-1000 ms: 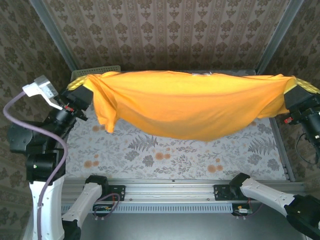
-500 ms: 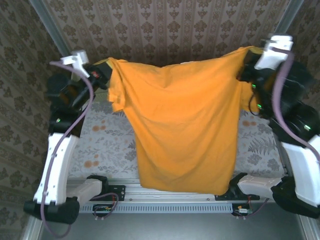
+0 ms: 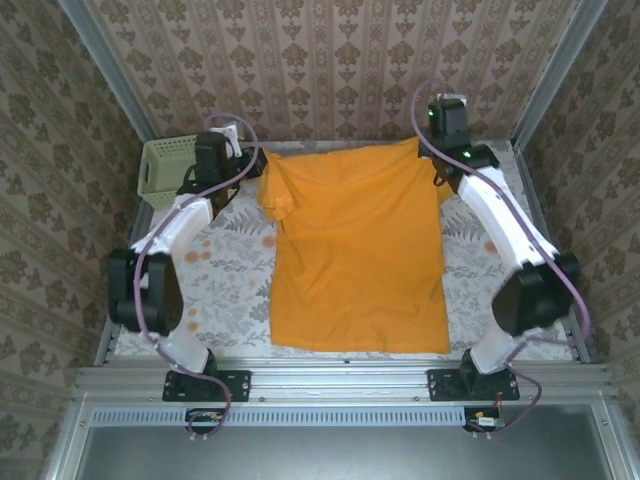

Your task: Fold the inside-out t-shirt

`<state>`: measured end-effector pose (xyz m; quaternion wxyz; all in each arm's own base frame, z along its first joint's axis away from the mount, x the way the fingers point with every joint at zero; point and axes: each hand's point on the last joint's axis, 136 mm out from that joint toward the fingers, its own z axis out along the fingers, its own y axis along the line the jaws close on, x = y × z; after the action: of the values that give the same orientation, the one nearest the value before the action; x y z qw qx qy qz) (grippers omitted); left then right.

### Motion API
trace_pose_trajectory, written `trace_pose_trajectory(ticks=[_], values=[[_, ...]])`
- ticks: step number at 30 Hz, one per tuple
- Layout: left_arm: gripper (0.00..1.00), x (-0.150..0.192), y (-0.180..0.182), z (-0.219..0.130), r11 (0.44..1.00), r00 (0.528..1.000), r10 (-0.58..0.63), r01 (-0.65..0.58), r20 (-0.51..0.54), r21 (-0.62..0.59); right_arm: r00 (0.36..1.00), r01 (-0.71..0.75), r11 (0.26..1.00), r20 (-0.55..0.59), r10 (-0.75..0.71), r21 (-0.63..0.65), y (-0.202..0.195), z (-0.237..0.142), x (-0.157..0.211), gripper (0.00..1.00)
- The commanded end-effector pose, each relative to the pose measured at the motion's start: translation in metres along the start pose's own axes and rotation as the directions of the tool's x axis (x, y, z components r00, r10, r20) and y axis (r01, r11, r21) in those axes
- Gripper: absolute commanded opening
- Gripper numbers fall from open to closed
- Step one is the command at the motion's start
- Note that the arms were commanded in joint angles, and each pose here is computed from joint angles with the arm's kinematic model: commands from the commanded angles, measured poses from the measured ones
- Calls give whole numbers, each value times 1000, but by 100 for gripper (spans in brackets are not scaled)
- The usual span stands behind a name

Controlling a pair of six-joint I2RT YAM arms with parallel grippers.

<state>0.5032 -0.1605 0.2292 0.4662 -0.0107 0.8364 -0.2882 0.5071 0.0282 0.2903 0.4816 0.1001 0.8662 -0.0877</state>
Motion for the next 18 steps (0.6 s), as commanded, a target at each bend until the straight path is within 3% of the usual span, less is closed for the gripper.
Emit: trace_pose_trajectory(ticks=[1,2,4,9,13,18], values=[[36,-22,24,33,997,999,31,-29,29,-72,998,-55,998,-40,54,-22,14,49,-5,30],[42,-21,35,45,995,1000,22,-22,-1,-102,996,-52,999,-70,52,11,13,65,-2,43],[50,-29,44,58,992,999,12,-16,-36,-128,990,-28,998,-138,36,59,10,81,7,52],[75,-42,29,48,976,992,86,-101,-88,-192,990,-8,1000,-142,10,16,18,60,4,65],[79,-12,14,28,971,983,74,-109,-169,-211,981,8,999,-192,-15,-37,29,25,35,70],[80,58,-4,0,969,959,13,-82,-283,-234,952,79,987,-283,-116,-141,62,-33,112,73]])
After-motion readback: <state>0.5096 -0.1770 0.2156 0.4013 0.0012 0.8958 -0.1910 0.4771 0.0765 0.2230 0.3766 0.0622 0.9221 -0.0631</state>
